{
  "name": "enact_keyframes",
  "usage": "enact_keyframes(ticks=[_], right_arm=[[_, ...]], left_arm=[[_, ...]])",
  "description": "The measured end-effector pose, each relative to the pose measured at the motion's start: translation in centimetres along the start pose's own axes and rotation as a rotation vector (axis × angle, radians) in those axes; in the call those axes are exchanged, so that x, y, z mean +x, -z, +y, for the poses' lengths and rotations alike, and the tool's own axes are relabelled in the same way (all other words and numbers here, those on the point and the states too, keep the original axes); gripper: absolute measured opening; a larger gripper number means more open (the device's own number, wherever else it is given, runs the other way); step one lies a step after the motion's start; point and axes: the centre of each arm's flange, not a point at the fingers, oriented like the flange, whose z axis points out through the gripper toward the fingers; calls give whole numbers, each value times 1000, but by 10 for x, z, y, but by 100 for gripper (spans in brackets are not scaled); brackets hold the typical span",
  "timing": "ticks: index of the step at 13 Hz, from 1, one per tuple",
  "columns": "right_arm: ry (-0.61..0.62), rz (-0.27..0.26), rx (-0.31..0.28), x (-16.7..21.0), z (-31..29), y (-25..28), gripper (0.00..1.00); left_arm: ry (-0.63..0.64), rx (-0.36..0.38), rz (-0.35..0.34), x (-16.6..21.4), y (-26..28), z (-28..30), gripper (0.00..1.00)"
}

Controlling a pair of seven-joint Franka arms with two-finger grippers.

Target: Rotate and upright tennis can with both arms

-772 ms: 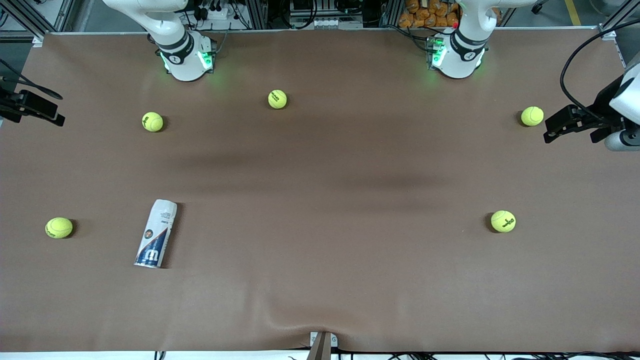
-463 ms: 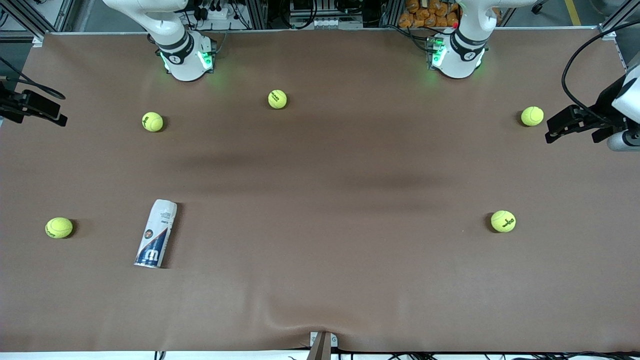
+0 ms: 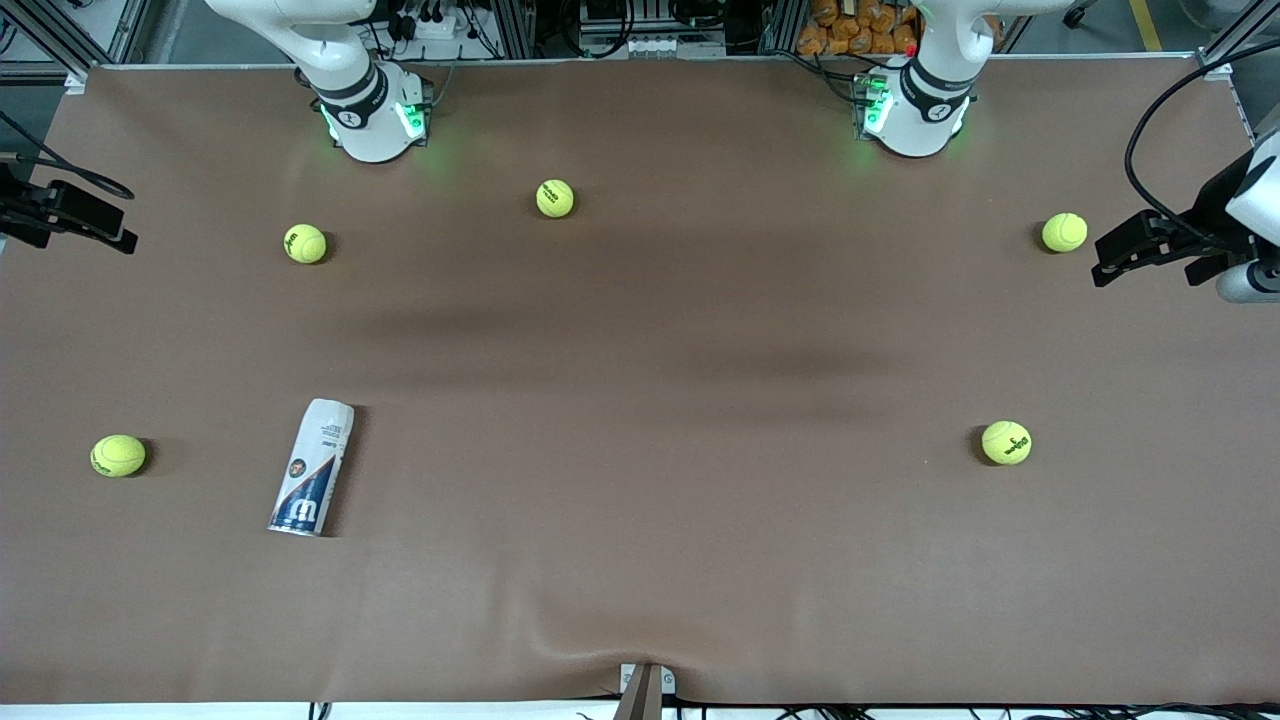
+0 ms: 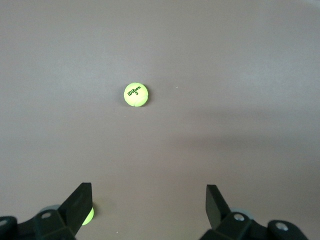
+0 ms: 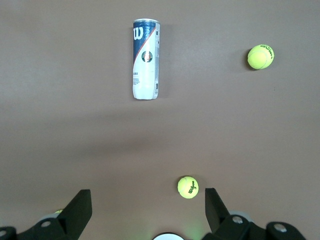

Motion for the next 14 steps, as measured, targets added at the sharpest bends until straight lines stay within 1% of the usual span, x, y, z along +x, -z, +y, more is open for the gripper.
enact_keyframes(ticks=[5,9,14], right_arm=[[4,5,-1,0,-2,1,100],[-1,20,0,2,0,3,100],[-1,21,0,2,1,3,100]], left_arm=[[0,0,0,0,0,0,100],[1,0,-2,0,-1,0,100],[3,1,-12,0,-4,-2,100]])
